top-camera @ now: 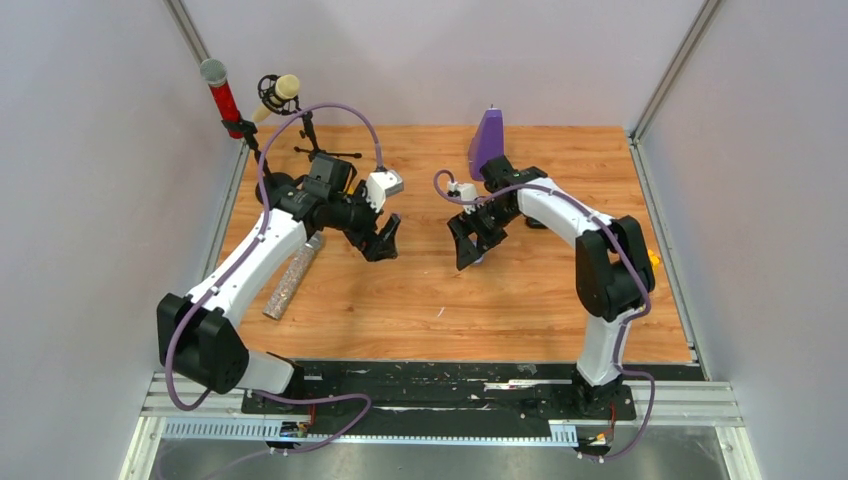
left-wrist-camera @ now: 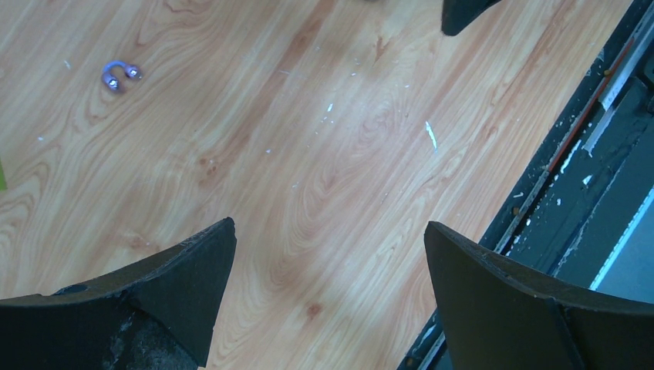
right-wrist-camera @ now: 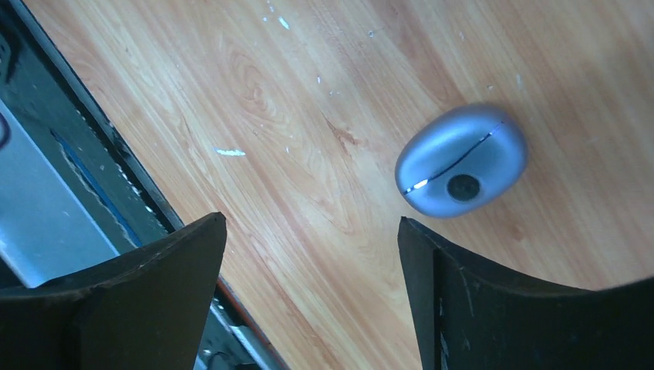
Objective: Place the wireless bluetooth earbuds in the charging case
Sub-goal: Move the charging case to the center of the board, then pick up the charging case at the center of the board.
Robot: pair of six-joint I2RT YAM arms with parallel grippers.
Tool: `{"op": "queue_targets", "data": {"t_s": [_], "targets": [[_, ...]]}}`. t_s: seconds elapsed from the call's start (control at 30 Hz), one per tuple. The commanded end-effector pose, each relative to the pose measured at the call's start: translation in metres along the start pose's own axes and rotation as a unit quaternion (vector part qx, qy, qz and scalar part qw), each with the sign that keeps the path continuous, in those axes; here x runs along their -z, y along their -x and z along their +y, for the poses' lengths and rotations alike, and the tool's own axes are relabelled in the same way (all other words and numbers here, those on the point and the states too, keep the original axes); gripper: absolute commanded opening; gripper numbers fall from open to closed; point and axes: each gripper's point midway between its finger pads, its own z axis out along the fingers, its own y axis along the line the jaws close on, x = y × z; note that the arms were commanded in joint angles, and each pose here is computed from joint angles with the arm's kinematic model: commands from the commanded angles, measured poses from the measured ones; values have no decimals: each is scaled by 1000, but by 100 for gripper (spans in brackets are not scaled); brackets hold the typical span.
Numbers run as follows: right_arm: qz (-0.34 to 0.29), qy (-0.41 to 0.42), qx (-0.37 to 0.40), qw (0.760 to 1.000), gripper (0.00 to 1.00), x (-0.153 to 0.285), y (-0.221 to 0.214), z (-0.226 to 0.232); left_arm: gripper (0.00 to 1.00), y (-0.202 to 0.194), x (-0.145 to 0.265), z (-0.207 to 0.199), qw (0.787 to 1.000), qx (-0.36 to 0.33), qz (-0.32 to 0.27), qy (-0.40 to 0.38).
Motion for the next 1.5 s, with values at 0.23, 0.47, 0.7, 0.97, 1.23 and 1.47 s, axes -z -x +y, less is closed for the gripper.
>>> {"op": "queue_targets", "data": {"t_s": [0.23, 0.47, 0.7, 0.97, 1.23, 1.47], "targets": [[-67, -129, 335, 931, 100, 50, 20, -58, 100, 18, -6, -8, 998, -26, -26, -46], [-191, -324, 323, 869, 100, 122, 83, -88, 100, 22, 3, -3, 998, -37, -46, -10], [-273, -289, 318, 861, 100, 132, 78, -51, 100, 27, 9, -1, 997, -37, -63, 9], [-272, -263, 240, 894, 100, 135, 95, -63, 100, 25, 9, 0, 997, -32, -62, 15], [-421, -275, 244, 829, 100, 216, 122, -6, 100, 28, 12, 1, 997, -36, -71, 24], [-412, -194, 279, 846, 100, 186, 94, 22, 100, 29, 13, 0, 997, -34, -73, 22]]}}
